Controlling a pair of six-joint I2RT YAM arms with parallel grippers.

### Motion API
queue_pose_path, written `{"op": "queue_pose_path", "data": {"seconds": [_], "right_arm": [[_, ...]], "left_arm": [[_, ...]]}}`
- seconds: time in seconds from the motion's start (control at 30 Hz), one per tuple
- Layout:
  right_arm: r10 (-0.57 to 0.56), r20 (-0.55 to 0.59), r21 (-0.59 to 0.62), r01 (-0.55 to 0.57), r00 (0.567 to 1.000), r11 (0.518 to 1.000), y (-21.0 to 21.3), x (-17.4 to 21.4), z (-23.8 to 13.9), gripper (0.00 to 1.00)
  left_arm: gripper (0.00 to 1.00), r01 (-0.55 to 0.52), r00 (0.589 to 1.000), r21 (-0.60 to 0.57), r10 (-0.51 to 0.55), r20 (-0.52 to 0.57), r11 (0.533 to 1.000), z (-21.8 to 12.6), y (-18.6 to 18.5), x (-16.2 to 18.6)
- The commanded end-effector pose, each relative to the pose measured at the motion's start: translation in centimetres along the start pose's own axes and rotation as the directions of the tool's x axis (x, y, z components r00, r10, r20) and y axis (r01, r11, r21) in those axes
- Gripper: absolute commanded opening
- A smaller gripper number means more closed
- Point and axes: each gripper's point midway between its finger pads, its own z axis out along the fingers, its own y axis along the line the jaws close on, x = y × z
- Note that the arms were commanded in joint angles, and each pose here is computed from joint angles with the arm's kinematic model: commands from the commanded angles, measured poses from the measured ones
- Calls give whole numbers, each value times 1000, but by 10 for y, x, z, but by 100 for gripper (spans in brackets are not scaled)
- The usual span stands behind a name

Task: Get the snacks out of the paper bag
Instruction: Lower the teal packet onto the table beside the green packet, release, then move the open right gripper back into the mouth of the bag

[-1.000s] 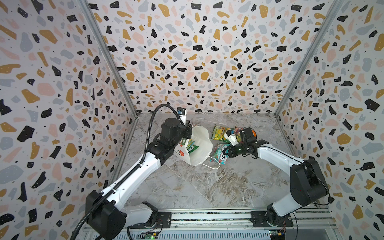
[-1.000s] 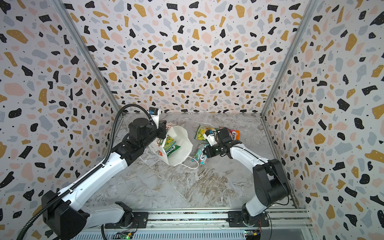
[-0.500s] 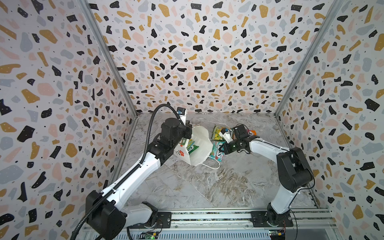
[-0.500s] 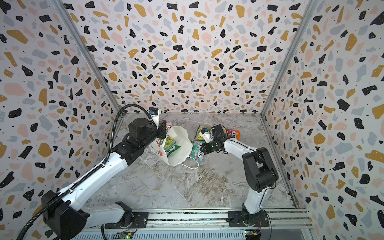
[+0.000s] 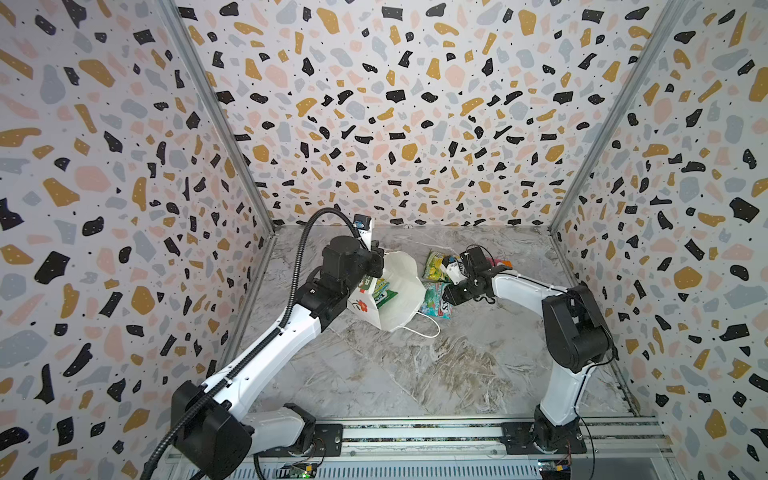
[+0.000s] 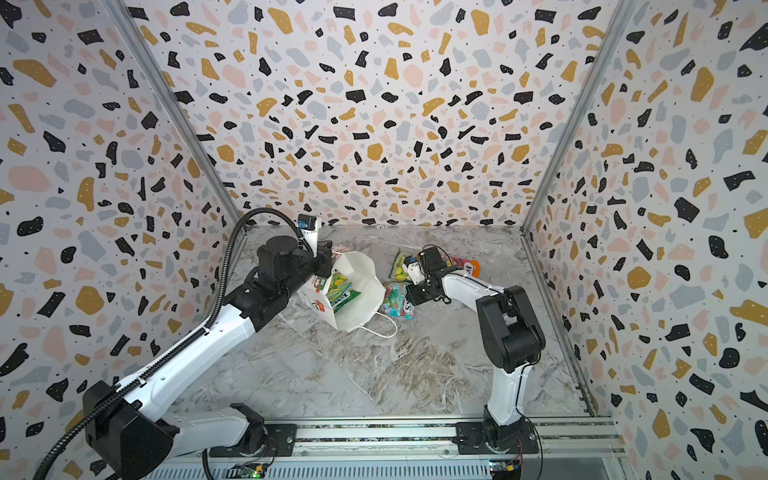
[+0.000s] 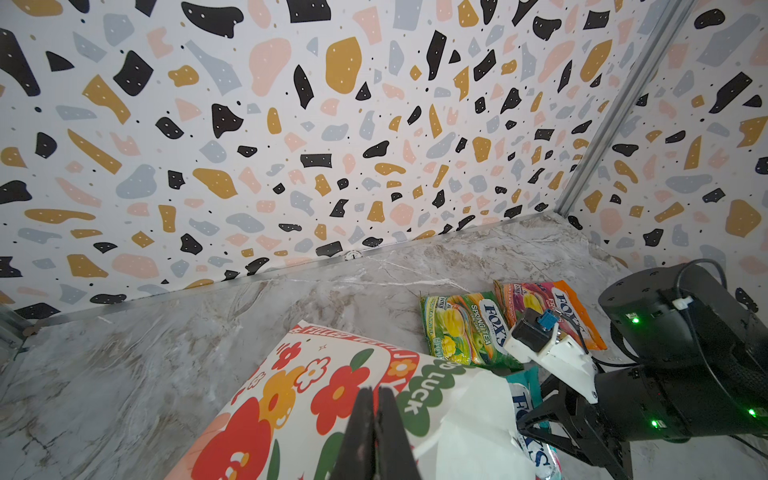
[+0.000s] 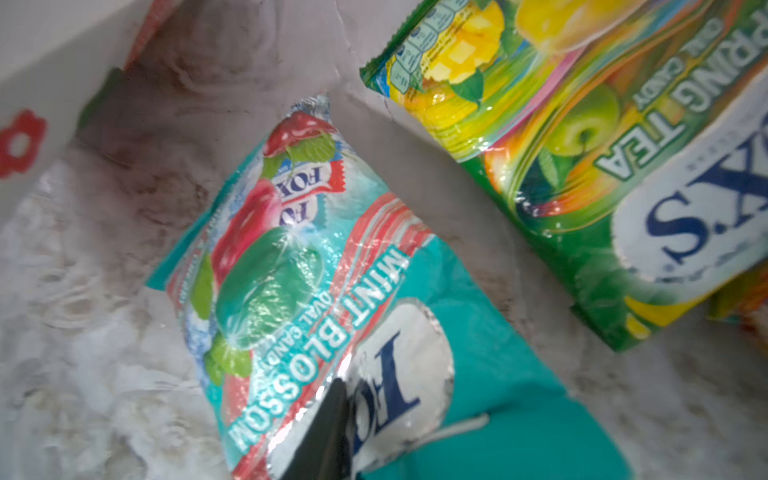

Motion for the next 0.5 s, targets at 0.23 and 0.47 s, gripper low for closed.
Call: {"op": "queue_pose_path", "data": {"seconds": [0.23,0.47], "right_arm": [[12,101,208,-33,995,978,-26,-20,-43,54],[42,224,237,-96,974,967,-24,-24,-79,57]], "left_arm": [[0,-13,999,-2,13,41,1000,-5,1,-10],[0,-15,999,-1,15,35,1000,-3,0,-8]]}}
